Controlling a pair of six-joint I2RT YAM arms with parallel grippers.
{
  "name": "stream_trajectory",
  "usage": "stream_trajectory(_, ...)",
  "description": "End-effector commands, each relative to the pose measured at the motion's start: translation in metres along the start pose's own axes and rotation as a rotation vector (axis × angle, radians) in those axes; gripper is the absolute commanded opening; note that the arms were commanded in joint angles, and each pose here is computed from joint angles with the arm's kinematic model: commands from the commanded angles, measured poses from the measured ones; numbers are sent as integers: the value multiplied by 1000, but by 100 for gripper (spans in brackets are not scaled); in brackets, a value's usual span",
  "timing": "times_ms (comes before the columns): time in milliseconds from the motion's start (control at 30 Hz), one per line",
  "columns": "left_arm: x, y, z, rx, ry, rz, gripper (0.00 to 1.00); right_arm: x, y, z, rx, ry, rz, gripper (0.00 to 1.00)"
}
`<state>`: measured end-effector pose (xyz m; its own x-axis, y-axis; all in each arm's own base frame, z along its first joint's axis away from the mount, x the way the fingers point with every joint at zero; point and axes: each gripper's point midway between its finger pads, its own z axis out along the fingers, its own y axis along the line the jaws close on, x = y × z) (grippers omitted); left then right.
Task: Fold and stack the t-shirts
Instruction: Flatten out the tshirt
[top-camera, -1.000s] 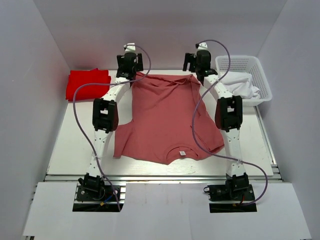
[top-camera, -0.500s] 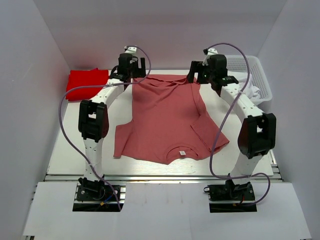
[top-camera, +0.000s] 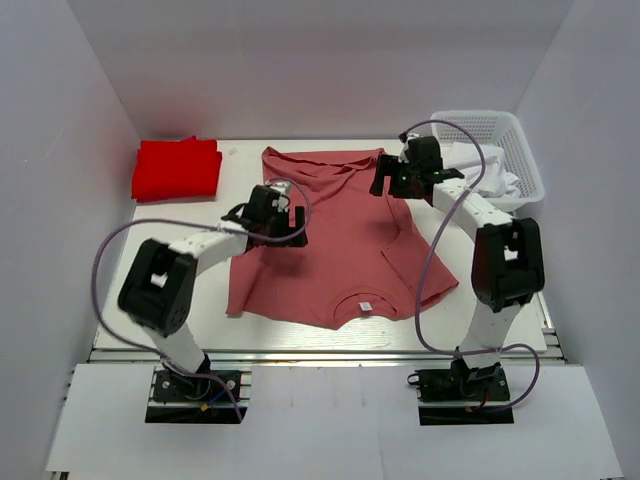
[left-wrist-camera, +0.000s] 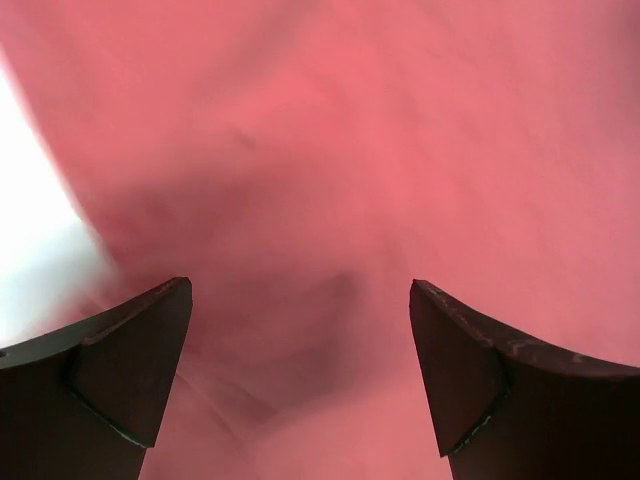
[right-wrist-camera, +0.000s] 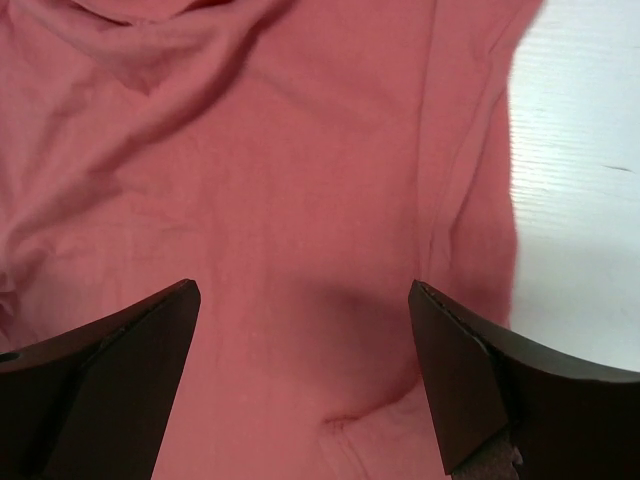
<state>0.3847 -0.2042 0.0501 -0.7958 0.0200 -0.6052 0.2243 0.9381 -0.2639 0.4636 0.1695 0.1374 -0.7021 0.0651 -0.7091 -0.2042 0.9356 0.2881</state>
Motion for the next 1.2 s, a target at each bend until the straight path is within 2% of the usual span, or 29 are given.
stream_trajectory(0,14,-33,-42,94,-41,-53,100,5,15,23,-64,40,22,91)
stream_trajectory(167,46,-25,-64,29,-6,-124,100,35,5,52,-40,126,63,91)
stream_trajectory(333,67,-19,-64,17,10,-136,100,53,-6,60,-9,167,95,91)
stream_trajectory(400,82,-13,-56,-12,68,-158,100,61,-13,58,22,178,111,91)
stream_trajectory(467,87,-1,-52,-86,83,-185,100,83,-19,56,43,227,125,91)
stream_trajectory(500,97,10,-50,-153,123,-197,100,84,-21,51,59,226,127,91)
stream_trajectory(567,90,36,-52,-300,113,-242,100,114,-31,44,99,296,156,91)
stream_trajectory(600,95,44,-54,-351,134,-243,100,115,-30,38,118,290,192,91)
stream_trajectory(633,86,55,-52,-423,105,-229,100,146,-36,31,137,346,209,91)
stream_trajectory(700,73,60,-46,-453,84,-232,100,143,-29,15,121,311,235,91)
stream_trajectory(733,57,56,-42,-448,57,-226,100,161,-27,9,111,338,236,91)
stream_trajectory(800,50,64,-23,-479,78,-216,100,175,-21,-9,83,347,250,91)
stream_trajectory(833,27,58,-17,-472,49,-206,100,178,-11,-27,46,339,231,91)
stream_trajectory(867,19,62,-11,-494,54,-195,100,197,-11,-35,49,376,226,91)
stream_trajectory(900,26,67,6,-516,112,-157,100,216,-10,-45,51,428,215,91)
stream_trajectory(933,-6,65,12,-517,64,-163,100,217,-1,-58,15,429,197,91)
stream_trajectory(967,-9,67,17,-538,85,-148,100,253,0,-72,25,521,180,91)
stream_trajectory(1100,-55,61,66,-451,37,-113,100,281,34,-97,-146,595,102,91)
stream_trajectory(1133,-85,46,72,-389,-9,-93,100,284,39,-100,-180,606,64,91)
stream_trajectory(1167,-82,47,97,-373,10,-71,100,286,49,-101,-230,609,14,91)
